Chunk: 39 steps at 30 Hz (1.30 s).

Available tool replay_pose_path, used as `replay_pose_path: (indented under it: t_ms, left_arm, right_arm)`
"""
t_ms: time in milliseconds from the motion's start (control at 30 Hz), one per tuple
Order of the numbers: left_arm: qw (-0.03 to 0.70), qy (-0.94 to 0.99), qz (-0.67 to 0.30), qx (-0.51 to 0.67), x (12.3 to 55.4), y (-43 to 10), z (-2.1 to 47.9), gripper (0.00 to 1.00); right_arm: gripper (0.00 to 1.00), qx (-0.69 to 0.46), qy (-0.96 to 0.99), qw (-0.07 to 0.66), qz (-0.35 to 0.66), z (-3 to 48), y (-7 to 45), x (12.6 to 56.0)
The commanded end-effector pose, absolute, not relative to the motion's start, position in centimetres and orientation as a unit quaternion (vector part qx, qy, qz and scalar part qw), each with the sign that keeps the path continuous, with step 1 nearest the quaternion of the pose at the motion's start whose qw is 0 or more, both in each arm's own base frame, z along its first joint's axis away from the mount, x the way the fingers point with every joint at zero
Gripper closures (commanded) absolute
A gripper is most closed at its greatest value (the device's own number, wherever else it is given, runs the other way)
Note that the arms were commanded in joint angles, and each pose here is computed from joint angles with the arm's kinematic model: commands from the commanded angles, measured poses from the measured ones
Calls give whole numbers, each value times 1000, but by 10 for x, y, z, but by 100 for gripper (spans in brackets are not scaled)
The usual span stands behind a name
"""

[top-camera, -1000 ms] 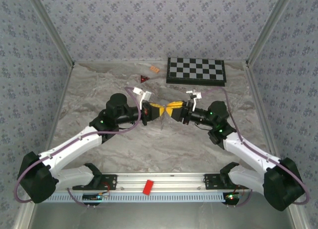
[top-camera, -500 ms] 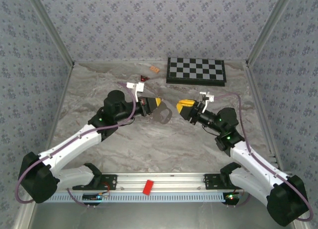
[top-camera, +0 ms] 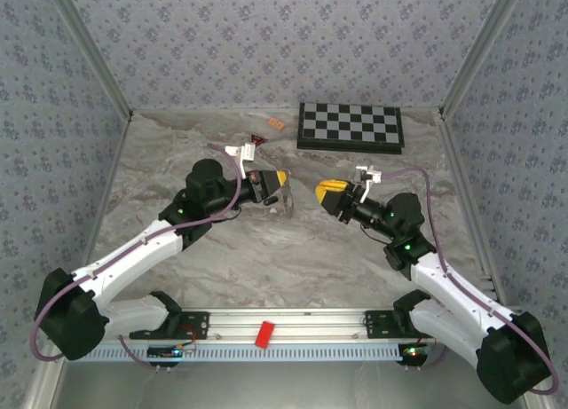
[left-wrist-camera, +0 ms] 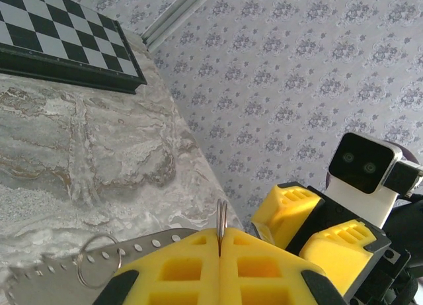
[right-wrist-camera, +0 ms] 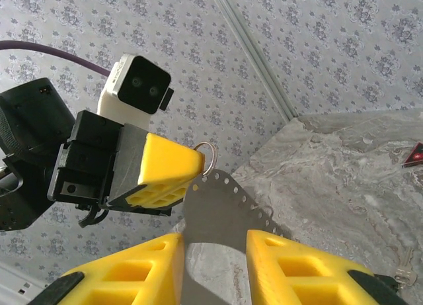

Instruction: Put the keys on the keyring

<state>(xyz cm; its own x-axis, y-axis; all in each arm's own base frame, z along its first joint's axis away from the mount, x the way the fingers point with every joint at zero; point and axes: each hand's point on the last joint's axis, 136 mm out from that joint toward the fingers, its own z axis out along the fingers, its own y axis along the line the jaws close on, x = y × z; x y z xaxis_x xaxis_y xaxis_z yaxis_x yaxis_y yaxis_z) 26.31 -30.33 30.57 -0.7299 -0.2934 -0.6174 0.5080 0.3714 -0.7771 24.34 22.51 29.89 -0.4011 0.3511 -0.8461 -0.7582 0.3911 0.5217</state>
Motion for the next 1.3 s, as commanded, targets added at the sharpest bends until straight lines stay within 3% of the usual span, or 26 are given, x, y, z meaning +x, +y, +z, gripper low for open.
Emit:
replay_pose_path:
  t_ms: [0,600,1267]
  left_arm:
    - [404,704,-570,127,257,-306,337,100]
    - [592,598,-464,278,213,-291,352,100]
    - [566,604,-490,275,208,-296,348,100]
  right_arm:
    - [70,-165,645,526,530,303,227,244]
    - [69,-239,648,505,517,297,263,231]
    - [72,-272,604,509,550,330,281,226]
